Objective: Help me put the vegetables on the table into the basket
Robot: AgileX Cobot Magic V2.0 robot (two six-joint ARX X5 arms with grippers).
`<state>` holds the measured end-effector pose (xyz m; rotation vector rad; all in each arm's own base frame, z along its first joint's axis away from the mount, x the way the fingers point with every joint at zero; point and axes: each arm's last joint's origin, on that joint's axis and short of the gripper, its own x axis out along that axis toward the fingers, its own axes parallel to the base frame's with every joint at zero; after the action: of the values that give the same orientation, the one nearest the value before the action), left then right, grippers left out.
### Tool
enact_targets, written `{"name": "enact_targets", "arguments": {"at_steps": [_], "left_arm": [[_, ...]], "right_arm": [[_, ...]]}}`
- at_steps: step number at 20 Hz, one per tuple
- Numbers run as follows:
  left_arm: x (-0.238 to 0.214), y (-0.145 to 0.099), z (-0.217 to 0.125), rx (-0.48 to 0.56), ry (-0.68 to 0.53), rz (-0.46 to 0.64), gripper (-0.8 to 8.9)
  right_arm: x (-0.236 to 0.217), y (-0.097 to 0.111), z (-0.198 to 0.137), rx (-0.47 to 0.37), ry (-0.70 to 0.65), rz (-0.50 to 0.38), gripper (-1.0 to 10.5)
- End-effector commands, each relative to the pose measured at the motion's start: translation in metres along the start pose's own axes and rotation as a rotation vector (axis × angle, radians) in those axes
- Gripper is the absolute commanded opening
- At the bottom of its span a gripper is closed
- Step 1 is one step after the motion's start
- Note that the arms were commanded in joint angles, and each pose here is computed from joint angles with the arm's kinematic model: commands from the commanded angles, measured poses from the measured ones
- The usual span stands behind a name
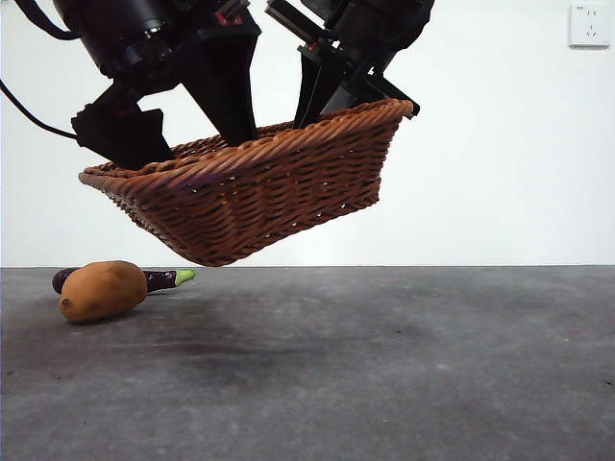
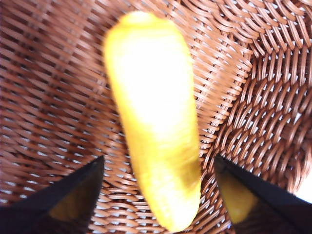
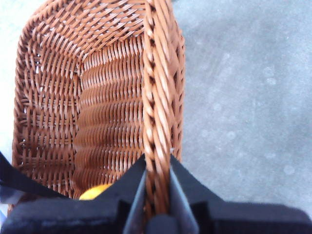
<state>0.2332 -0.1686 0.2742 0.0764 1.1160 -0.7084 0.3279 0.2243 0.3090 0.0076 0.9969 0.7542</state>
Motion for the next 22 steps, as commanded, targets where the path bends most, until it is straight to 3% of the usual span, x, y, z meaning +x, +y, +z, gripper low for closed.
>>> {"name": "enact_targets", "arguments": {"at_steps": [1, 3, 7, 10, 15, 16, 19, 22], "left_arm": [[-0.016, -0.005, -0.002, -0.003, -0.048, -0.007, 3.86], [-0.043, -0.011, -0.004, 0.009, -0.138, 0.004, 3.86], [-0.1, -0.008, -0.024, -0.024, -0.281, 0.263, 3.86], [-0.101, 0.02, -0.031, -0.108, -0.165, 0.379, 3.87], [-0.071, 0.074, -0.009, -0.145, -0.11, 0.464, 3.94], [-0.061, 0.088, -0.006, -0.156, -0.074, 0.471, 4.48], [-0.028, 0.118, 0.002, -0.156, 0.009, 0.481, 4.54], [-0.005, 0.139, 0.008, -0.149, 0.011, 0.488, 4.55]], "right_arm": [[-0.001, 0.002, 0.001, -0.018, -0.014, 0.019, -0.1], [-0.003, -0.003, 0.002, -0.011, -0.017, 0.023, -0.1], [-0.017, -0.03, 0.004, 0.043, -0.03, 0.008, -0.1], [-0.042, -0.043, 0.007, 0.06, -0.085, -0.021, -0.1], [-0.084, -0.037, 0.005, 0.053, -0.167, -0.057, -0.1], [-0.089, -0.035, 0.004, 0.051, -0.175, -0.063, -0.1], [-0.103, -0.029, 0.0, 0.048, -0.182, -0.068, -0.1], [-0.111, -0.025, -0.003, 0.044, -0.185, -0.066, -0.1]]}}
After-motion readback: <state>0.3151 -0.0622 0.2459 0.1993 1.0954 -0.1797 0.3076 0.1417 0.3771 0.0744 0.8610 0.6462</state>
